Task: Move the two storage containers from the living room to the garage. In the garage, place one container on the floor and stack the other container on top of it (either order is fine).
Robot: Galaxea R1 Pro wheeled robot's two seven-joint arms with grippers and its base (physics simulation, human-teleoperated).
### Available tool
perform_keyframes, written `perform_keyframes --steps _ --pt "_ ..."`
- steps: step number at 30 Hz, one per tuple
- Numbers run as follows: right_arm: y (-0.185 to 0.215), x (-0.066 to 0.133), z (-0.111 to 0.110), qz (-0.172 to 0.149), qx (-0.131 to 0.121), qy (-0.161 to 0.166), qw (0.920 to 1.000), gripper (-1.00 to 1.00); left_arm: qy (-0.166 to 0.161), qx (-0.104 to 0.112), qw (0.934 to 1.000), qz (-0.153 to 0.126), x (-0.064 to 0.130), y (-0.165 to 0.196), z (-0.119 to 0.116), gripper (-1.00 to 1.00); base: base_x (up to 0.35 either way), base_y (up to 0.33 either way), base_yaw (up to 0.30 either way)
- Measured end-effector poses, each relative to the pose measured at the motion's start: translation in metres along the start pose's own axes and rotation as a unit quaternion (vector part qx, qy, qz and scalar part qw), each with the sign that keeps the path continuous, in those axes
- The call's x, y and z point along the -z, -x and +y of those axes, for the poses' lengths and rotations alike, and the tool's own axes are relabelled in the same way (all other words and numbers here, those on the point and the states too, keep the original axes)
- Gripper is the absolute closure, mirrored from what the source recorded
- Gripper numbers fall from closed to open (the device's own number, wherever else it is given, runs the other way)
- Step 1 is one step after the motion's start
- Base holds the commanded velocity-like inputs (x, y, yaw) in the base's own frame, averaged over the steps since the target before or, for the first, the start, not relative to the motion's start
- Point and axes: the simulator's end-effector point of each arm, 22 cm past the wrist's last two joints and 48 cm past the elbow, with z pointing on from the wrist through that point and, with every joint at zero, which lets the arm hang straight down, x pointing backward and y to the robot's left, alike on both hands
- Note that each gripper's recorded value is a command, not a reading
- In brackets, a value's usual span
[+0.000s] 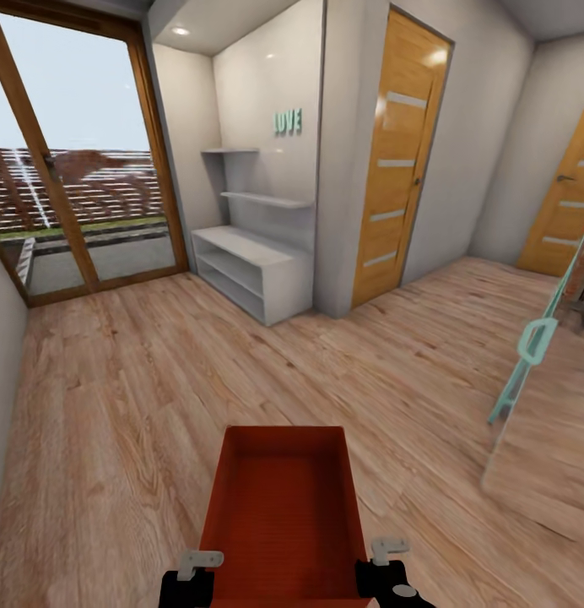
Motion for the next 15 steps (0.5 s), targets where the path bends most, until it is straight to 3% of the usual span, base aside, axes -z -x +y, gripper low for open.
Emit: perform_keyframes --steps 15 --pt "0.0000 0.0000 0.0000 0.000 0.000 0.000 1.0000 1.00 0.000 0.000 1.0000 0.000 0.0000 0.0000 0.0000 1.00 0.347 0.000 0.000"
